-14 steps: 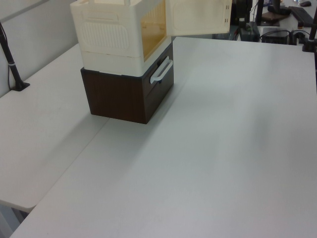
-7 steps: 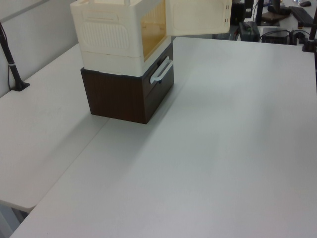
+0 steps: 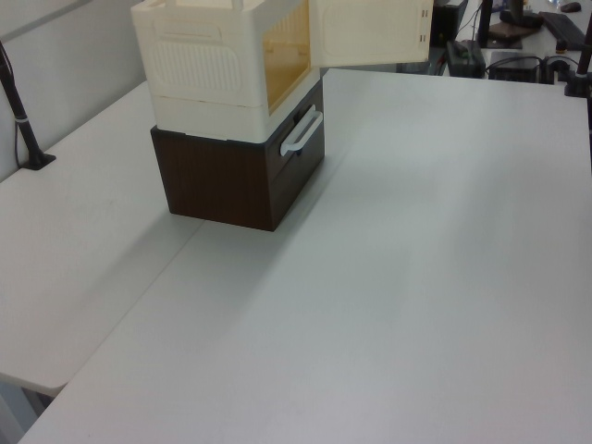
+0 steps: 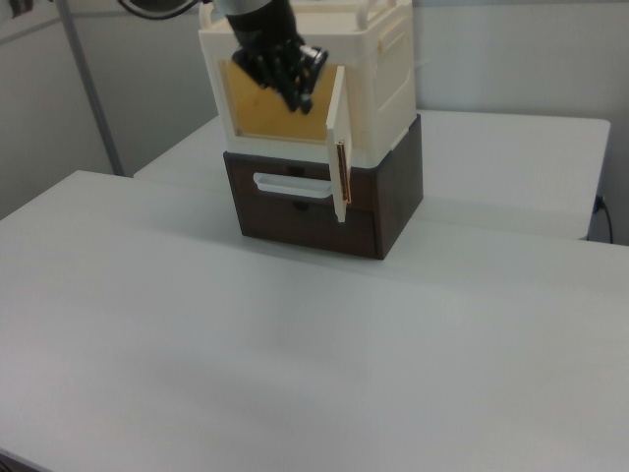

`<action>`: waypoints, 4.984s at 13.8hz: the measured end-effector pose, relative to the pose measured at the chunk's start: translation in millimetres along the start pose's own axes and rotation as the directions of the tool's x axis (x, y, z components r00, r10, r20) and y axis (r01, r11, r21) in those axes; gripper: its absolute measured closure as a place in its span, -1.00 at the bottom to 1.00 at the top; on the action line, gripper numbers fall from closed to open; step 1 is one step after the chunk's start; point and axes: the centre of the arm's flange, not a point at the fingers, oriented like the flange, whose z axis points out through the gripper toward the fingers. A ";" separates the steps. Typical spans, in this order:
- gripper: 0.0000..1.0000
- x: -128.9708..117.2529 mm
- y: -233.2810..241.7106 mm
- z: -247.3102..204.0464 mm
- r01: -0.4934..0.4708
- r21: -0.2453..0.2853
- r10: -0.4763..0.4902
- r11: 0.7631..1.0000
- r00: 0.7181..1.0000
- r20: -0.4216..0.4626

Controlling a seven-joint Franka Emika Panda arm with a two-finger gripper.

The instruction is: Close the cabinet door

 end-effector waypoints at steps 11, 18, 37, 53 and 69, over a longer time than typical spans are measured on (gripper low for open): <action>0.59 2.0 69.3 36.4 -0.129 -0.102 0.110 0.986 0.979 -0.173; 0.61 3.1 61.0 75.0 -0.138 -0.060 0.130 0.989 0.984 -0.118; 0.76 46.0 -163.9 130.8 0.228 0.170 -0.218 0.959 0.973 -0.075; 0.73 82.8 -206.7 171.3 0.071 0.081 -0.039 0.994 0.936 -0.351; -0.96 -24.8 -161.4 95.8 -0.044 -0.027 0.051 0.999 0.907 0.418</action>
